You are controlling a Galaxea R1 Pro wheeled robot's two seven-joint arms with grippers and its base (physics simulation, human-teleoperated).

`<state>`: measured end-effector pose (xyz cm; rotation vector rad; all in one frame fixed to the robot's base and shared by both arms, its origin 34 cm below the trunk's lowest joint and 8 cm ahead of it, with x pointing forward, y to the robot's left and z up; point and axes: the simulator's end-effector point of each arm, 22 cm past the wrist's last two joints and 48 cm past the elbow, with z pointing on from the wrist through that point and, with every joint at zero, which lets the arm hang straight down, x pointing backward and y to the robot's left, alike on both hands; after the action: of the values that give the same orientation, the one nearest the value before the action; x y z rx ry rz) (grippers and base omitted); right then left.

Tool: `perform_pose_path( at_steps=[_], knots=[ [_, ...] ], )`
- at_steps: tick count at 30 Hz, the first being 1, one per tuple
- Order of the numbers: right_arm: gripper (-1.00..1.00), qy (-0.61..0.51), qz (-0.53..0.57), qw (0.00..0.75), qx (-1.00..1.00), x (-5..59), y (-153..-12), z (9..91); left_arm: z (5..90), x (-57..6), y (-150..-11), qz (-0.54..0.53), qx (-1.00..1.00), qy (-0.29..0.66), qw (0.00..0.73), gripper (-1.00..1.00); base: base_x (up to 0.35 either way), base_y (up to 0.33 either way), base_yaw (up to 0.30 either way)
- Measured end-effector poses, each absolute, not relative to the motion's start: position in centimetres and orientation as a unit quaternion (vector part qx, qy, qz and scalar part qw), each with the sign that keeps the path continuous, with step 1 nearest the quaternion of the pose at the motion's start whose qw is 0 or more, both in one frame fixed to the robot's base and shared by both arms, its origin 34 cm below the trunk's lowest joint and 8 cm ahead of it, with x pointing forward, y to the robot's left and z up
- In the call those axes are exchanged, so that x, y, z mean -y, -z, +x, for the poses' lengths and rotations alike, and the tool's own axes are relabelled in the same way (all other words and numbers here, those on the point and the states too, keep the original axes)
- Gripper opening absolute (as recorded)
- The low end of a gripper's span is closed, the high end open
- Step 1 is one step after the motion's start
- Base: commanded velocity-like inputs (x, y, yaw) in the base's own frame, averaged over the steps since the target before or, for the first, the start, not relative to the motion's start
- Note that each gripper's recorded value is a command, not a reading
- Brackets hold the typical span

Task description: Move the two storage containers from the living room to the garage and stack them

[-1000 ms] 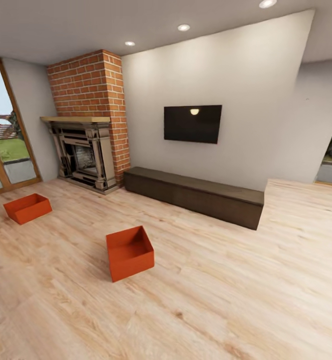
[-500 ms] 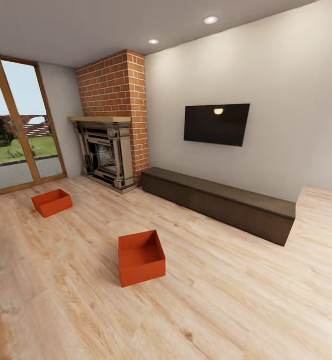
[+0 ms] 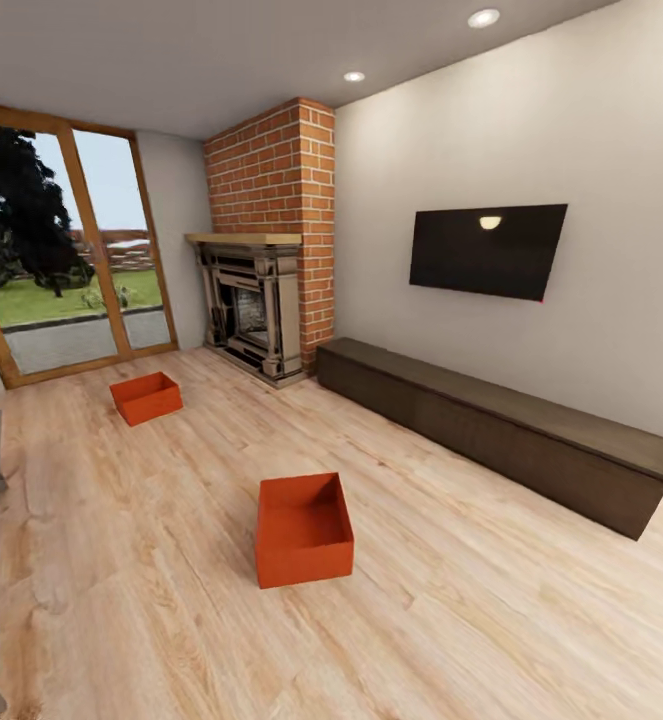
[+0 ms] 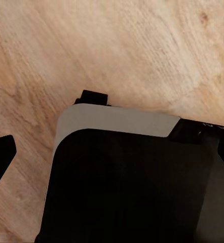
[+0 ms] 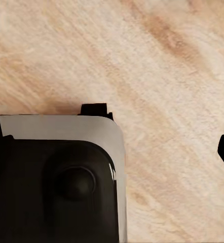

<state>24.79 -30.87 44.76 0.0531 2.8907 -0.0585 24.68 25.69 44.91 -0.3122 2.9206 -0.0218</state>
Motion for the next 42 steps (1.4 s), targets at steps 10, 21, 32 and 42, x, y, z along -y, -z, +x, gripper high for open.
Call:
perform_pose_path(
  at_steps=[10,21,32,42],
  knots=[
    [1.00,0.020,0.018,0.125,-0.992,30.87,-44.76,24.79,24.67,-25.68,-44.90,-0.106,-0.989,0.007,0.102,1.00,0.281,-0.165,0.272],
    [1.00,0.020,0.013,0.123,-0.992,30.97,-44.75,24.73,24.67,-25.81,-44.91,-0.108,-0.989,0.007,0.102,1.00,0.285,-0.156,0.163],
    [1.00,0.022,0.008,0.123,-0.992,31.24,-44.77,24.71,24.67,-25.68,-44.91,-0.107,-0.989,0.008,0.102,1.00,0.318,-0.023,0.004],
    [1.00,0.021,0.009,0.125,-0.992,31.16,-44.79,24.79,24.65,-25.80,-44.91,-0.108,-0.989,0.007,0.102,1.00,0.322,0.000,0.000]
  ],
)
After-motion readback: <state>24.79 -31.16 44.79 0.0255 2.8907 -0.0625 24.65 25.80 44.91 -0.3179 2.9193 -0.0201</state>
